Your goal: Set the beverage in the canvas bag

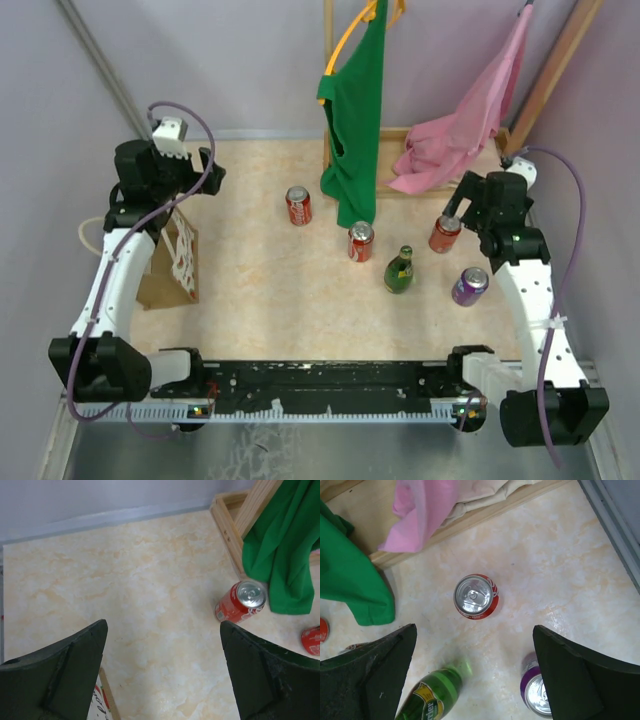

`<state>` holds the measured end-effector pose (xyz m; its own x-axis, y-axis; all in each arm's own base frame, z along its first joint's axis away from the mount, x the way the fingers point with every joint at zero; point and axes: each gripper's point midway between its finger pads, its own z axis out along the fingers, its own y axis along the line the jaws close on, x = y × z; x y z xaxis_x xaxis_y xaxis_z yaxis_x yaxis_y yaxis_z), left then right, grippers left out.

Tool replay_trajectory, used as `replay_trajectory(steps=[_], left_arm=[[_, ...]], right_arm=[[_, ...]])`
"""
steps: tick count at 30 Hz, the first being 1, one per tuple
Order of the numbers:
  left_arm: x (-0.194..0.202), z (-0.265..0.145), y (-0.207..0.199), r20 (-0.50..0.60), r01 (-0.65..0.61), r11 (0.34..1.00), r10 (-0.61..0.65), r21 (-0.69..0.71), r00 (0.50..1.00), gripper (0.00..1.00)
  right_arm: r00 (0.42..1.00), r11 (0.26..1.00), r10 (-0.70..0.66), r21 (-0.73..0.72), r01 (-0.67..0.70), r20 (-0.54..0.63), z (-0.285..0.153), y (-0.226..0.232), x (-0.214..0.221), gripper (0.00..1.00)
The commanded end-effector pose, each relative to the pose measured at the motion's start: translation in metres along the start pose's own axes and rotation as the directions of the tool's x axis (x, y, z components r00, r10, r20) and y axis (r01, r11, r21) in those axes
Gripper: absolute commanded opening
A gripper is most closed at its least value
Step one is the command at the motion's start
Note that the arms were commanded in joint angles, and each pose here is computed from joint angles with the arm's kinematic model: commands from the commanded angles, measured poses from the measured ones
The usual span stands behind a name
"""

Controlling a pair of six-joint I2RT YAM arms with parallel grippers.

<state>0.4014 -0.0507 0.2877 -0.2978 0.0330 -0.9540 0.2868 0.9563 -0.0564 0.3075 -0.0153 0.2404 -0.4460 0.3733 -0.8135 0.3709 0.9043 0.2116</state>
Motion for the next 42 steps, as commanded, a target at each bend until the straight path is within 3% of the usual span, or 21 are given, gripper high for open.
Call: replay_trajectory(steps=[1, 12, 19, 30, 37, 42], left_arm=[[-0.058, -0.021, -0.002, 0.105, 0.016, 1.0, -0.013, -0.024, 0.994, 1.0], [-0.084, -0.069, 0.071, 0.095, 0.158, 0.948, -0.136, -0.277, 0.986, 0.97], [-0.054, -0.103, 0.134, 0.07, 0.273, 0.869, -0.268, -0.413, 0.961, 0.93], [0.023, -0.126, 0.167, -0.226, 0.079, 0.804, -0.257, -0.589, 0.94, 0.77], [0.069, -0.13, 0.166, -0.373, -0.045, 0.834, -0.198, -0.551, 0.907, 0.69], [0.091, -0.127, 0.161, -0.434, -0.06, 0.859, -0.196, -0.509, 0.879, 0.6]], right_arm=[[0.996, 0.996, -0.082, -0.04, 0.083, 0.022, -0.003, 0.003, -0.002, 0.99], [0.991, 0.978, -0.124, -0.173, 0.113, -0.056, 0.001, 0.028, 0.01, 0.99], [0.989, 0.971, -0.126, -0.212, 0.107, -0.074, -0.001, 0.035, 0.013, 0.99], [0.978, 0.956, -0.151, -0.271, 0.108, -0.142, -0.007, 0.04, 0.032, 0.99], [0.97, 0.943, -0.18, -0.308, 0.122, -0.165, -0.006, 0.05, 0.025, 0.99], [0.969, 0.938, -0.189, -0.322, 0.129, -0.161, -0.005, 0.058, 0.013, 0.99]])
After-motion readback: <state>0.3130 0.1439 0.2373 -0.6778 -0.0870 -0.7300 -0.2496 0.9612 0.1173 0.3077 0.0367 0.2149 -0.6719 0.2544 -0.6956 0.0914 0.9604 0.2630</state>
